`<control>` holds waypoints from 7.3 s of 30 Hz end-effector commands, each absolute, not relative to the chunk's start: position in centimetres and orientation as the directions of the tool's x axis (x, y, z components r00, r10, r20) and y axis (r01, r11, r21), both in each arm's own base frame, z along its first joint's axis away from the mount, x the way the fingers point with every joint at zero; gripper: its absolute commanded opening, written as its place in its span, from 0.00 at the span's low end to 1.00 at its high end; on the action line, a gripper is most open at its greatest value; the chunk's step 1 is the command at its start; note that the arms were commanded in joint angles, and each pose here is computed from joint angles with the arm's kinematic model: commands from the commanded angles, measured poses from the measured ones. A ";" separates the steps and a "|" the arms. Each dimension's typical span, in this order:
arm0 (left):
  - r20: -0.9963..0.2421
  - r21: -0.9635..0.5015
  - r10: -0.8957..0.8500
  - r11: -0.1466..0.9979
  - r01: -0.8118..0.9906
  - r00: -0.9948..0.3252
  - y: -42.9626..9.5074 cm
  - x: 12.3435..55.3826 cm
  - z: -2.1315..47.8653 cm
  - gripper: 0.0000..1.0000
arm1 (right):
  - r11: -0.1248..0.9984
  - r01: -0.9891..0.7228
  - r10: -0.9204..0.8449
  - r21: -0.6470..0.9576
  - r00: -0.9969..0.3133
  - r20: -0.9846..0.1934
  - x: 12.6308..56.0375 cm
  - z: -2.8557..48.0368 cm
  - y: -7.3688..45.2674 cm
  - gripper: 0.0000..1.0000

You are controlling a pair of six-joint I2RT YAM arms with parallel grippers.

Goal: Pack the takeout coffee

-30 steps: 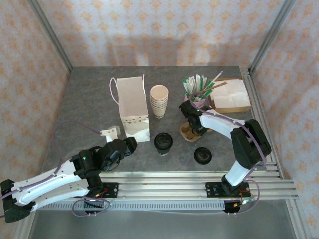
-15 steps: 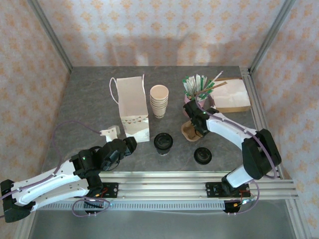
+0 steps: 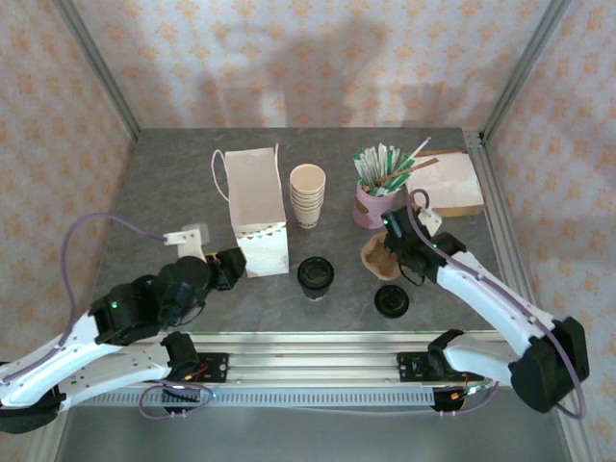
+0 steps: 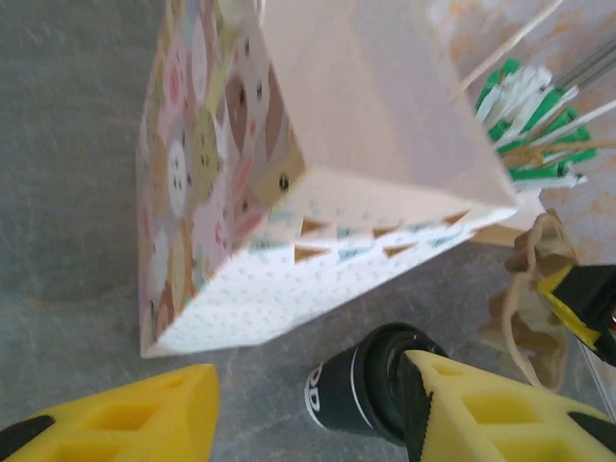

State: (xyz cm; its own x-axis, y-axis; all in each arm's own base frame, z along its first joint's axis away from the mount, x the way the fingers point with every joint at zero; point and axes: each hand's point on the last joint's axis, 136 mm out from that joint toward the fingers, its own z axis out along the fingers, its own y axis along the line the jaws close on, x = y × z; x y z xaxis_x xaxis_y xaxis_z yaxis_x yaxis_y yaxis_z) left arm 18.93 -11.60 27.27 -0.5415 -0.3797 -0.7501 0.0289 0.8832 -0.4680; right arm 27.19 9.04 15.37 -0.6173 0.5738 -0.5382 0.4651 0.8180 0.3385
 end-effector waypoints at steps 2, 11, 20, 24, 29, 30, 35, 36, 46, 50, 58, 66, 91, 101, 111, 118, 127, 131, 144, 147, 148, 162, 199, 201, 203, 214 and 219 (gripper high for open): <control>-0.871 -0.244 -0.224 0.970 -0.012 -0.437 -7.2 19.2 30.6 0.58 | 0.905 0.339 0.422 0.256 -0.644 -0.639 25.9 18.2 7.6 0.30; -0.949 -0.103 -0.136 0.987 -0.127 -0.285 -6.0 22.6 39.1 0.72 | 0.975 0.078 0.213 0.206 -0.580 -0.786 25.6 28.1 8.0 0.26; -0.855 -0.313 -0.334 0.942 -0.119 -0.396 -6.6 27.9 40.7 0.74 | 0.992 0.054 0.122 0.110 -0.559 -0.820 26.7 31.9 7.8 0.28; -0.852 -0.330 -0.346 0.937 -0.111 -0.393 -6.3 26.9 40.1 0.74 | 0.988 0.055 0.148 0.143 -0.583 -0.799 24.9 29.1 7.3 0.29; -0.841 -0.305 -0.334 0.943 -0.136 -0.426 -5.3 25.2 38.3 0.74 | 0.988 -0.101 0.033 0.118 -0.609 -0.792 22.6 24.4 8.0 0.42; -0.830 -0.315 -0.341 0.940 -0.133 -0.442 -5.5 25.0 37.7 0.74 | 0.990 -0.093 0.031 0.111 -0.612 -0.790 22.5 23.6 7.8 0.43; -0.791 -0.367 -0.388 0.920 -0.140 -0.473 -5.9 24.4 35.5 0.74 | 0.948 0.121 0.300 0.295 -0.656 -0.693 23.2 20.5 8.1 0.43; -0.786 -0.369 -0.393 0.918 -0.147 -0.478 -5.9 24.3 35.1 0.74 | 0.901 0.250 0.428 0.353 -0.641 -0.637 23.4 19.6 7.7 0.41; -0.788 -0.353 -0.402 0.916 -0.193 -0.466 -4.9 24.0 33.6 0.74 | 0.196 0.822 0.980 0.534 -0.182 -0.080 22.9 12.7 9.4 0.35; -0.795 -0.347 -0.399 0.917 -0.196 -0.457 -4.6 23.7 33.1 0.74 | 0.064 0.870 0.997 0.490 -0.030 -0.077 23.0 12.1 9.4 0.34; -0.811 -0.277 -0.350 0.935 -0.220 -0.468 -3.6 23.4 31.8 0.74 | -0.006 0.924 0.998 0.383 0.027 -0.048 25.9 9.7 12.8 0.37; -0.825 -0.219 -0.299 0.951 -0.217 -0.479 -3.2 23.3 31.3 0.75 | -0.024 0.927 0.996 0.373 0.053 -0.068 28.8 8.1 14.0 0.41; -0.829 -0.223 -0.309 0.947 -0.231 -0.466 -2.7 22.8 31.2 0.75 | -0.003 0.955 1.000 0.296 0.009 -0.019 28.9 7.7 15.2 0.44; -0.827 -0.228 -0.313 0.946 -0.229 -0.466 -2.7 22.7 31.2 0.75 | -0.029 0.957 0.999 0.290 0.020 0.035 27.8 7.8 16.4 0.43; -0.829 -0.246 -0.325 0.943 -0.227 -0.455 -2.7 22.7 31.3 0.75 | -0.073 0.963 0.997 0.260 0.062 0.050 26.6 7.0 16.3 0.39; -0.828 -0.238 -0.321 0.944 -0.230 -0.459 -2.7 22.7 31.0 0.75 | 0.037 0.947 0.999 0.318 -0.033 -0.018 27.9 7.6 15.9 0.39; -0.843 -0.211 -0.297 0.950 -0.231 -0.448 -2.2 22.6 31.4 0.75 | 0.823 0.288 0.539 0.489 -0.668 -0.513 31.6 18.5 17.5 0.50; -0.852 -0.187 -0.276 0.954 -0.234 -0.444 -1.9 22.5 31.5 0.75 | 0.899 -0.233 0.112 0.370 -0.695 -0.710 27.4 21.0 18.6 0.50; -0.865 -0.149 -0.242 0.960 -0.235 -0.440 -1.6 22.7 31.3 0.75 | 0.182 -0.967 -0.958 -0.176 -0.134 -0.255 18.0 13.9 13.9 0.54; -0.867 -0.143 -0.235 0.962 -0.232 -0.440 -1.7 22.8 31.3 0.75 | 0.127 -0.978 -0.969 -0.167 -0.087 -0.230 20.1 13.0 14.0 0.52; -0.867 -0.140 -0.232 0.963 -0.232 -0.442 -1.7 22.9 31.2 0.75 | 0.109 -0.982 -0.966 -0.153 -0.069 -0.249 20.7 12.9 14.4 0.48; -0.862 -0.140 -0.231 0.964 -0.225 -0.452 -1.7 22.7 30.5 0.75 | -0.021 -1.000 -0.965 -0.023 0.026 -0.260 25.8 9.8 16.4 0.41; -0.855 -0.166 -0.255 0.959 -0.228 -0.451 -1.8 22.3 29.9 0.75 | -0.009 -0.995 -0.984 -0.101 0.027 -0.176 27.9 5.8 15.9 0.50; -0.855 -0.167 -0.256 0.959 -0.228 -0.451 -1.8 22.3 29.9 0.75 | -0.010 -0.995 -0.985 -0.100 0.027 -0.173 28.1 5.7 15.9 0.50; -0.854 -0.167 -0.257 0.959 -0.230 -0.452 -1.8 22.4 29.8 0.75 | -0.007 -0.995 -0.985 -0.100 0.024 -0.169 28.2 5.7 16.0 0.50; -0.848 -0.173 -0.263 0.958 -0.229 -0.460 -2.0 22.5 29.4 0.76 | 0.006 -0.994 -0.983 -0.109 0.014 -0.182 28.8 6.1 16.4 0.46; -0.847 -0.171 -0.262 0.958 -0.230 -0.462 -2.0 22.5 29.2 0.75 | 0.000 -0.996 -0.983 -0.091 0.017 -0.184 28.5 5.9 16.4 0.48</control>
